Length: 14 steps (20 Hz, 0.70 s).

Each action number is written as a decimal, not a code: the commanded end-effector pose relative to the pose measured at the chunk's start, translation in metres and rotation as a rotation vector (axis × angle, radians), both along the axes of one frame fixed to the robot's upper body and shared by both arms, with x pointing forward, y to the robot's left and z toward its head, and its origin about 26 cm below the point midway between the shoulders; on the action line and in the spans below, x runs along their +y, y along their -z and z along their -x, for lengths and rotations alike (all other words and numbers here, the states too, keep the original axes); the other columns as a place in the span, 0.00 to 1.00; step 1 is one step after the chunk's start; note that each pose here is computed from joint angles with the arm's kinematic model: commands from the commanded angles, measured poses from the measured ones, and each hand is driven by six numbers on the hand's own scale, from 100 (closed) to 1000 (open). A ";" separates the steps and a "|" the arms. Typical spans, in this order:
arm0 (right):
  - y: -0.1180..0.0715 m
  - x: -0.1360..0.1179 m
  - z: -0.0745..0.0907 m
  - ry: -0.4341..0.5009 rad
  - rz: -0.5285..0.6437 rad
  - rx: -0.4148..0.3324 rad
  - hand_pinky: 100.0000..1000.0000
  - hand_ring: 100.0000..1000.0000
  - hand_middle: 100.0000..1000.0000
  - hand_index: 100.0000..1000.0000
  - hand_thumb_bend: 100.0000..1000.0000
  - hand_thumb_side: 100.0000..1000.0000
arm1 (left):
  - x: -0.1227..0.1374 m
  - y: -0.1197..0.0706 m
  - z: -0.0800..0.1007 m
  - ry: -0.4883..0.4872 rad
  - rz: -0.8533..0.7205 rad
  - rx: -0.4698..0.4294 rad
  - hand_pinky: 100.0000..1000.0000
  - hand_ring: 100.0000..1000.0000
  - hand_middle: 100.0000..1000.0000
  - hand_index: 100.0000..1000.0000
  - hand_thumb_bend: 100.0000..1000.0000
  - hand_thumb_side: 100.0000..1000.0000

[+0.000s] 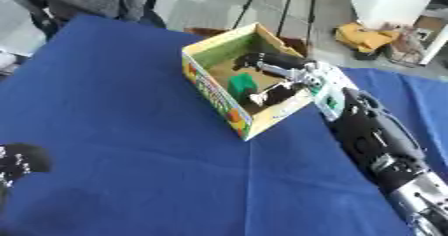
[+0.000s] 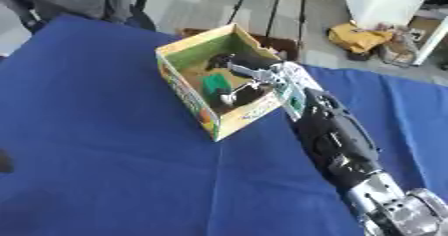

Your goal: Pick up objects on the table and place them in the box.

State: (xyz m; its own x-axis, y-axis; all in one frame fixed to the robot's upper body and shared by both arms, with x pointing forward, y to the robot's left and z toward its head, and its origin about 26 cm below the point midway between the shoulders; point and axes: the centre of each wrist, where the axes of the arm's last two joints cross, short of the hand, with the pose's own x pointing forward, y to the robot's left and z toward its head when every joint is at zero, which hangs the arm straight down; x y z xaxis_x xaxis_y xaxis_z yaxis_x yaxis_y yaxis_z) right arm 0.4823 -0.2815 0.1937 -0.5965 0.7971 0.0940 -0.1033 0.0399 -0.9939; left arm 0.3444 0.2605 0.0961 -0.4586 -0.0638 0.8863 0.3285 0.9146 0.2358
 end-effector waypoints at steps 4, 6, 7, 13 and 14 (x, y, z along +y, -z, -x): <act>-0.028 -0.003 0.005 -0.039 -0.003 -0.089 0.74 0.83 0.92 0.92 0.00 0.16 | 0.005 -0.006 0.001 -0.012 -0.005 -0.019 0.59 0.57 0.53 0.62 0.33 1.00; -0.036 -0.004 0.009 -0.060 -0.011 -0.119 0.74 0.82 0.90 0.91 0.00 0.15 | 0.006 -0.005 0.002 -0.016 -0.006 -0.016 0.59 0.57 0.53 0.62 0.33 1.00; -0.040 -0.004 0.011 -0.071 -0.017 -0.134 0.73 0.82 0.89 0.91 0.00 0.15 | 0.006 -0.004 0.002 -0.018 -0.006 -0.014 0.59 0.57 0.53 0.62 0.33 1.00; -0.058 -0.018 0.030 -0.131 -0.108 -0.175 0.70 0.78 0.85 0.88 0.00 0.17 | 0.012 -0.002 0.003 -0.040 -0.007 -0.009 0.59 0.57 0.53 0.62 0.33 1.00; -0.062 -0.021 0.034 -0.142 -0.129 -0.180 0.70 0.78 0.85 0.88 0.00 0.16 | 0.013 -0.002 0.004 -0.046 -0.008 -0.007 0.59 0.57 0.53 0.62 0.33 1.00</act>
